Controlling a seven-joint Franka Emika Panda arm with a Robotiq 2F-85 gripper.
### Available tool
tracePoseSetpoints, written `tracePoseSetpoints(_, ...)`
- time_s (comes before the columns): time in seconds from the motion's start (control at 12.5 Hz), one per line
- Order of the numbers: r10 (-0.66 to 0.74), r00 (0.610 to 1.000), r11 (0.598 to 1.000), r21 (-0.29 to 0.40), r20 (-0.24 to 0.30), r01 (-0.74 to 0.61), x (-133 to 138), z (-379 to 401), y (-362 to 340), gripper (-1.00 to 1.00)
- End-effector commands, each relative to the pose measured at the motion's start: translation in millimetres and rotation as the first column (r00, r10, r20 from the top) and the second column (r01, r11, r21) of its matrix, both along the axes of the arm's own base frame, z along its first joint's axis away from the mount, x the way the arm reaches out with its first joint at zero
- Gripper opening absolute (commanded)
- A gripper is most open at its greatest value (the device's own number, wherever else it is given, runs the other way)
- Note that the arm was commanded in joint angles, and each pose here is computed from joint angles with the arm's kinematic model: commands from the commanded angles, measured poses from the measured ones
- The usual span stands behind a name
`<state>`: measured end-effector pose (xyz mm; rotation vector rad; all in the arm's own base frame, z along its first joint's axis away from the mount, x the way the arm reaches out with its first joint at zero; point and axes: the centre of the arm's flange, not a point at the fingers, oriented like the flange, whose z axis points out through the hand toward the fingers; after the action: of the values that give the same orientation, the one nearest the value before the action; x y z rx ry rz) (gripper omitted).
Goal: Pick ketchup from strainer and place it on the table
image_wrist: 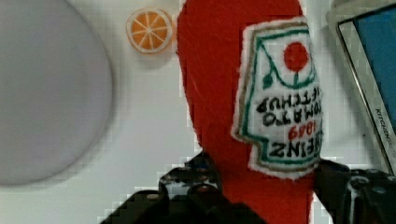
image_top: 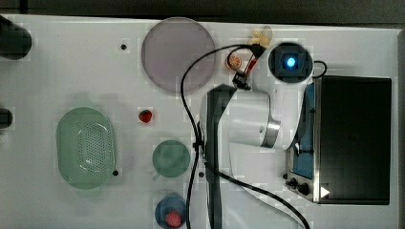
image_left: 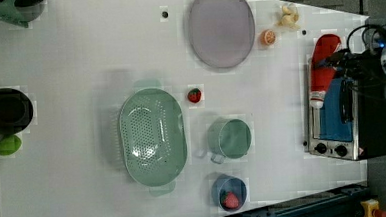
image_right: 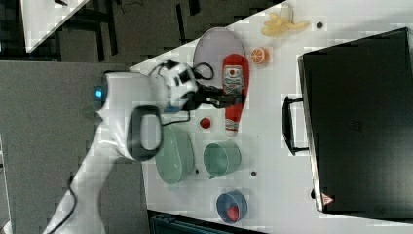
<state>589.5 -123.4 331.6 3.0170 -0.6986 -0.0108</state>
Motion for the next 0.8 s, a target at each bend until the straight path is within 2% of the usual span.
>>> tracePoseSetpoints(0.08,0.184,0.983,0.983,0.020,0.000,-0.184,-16,-32,84,0.16)
tracePoseSetpoints(0.32,0.183,0.983,0.983,0.039,-0.037,-0.181,-44,-76,89,0.16)
tracePoseSetpoints(0.64,0.185,0.980,0.981,0.072,-0.068,-0.180,-54,-132,93,0.16)
tracePoseSetpoints(0.72,0.186,0.980,0.980,0.080,-0.071,-0.180,-55,-144,94,0.24)
tracePoseSetpoints(0.8,0.185,0.981,0.980,0.083,-0.057,-0.180,-54,-152,95,0.43)
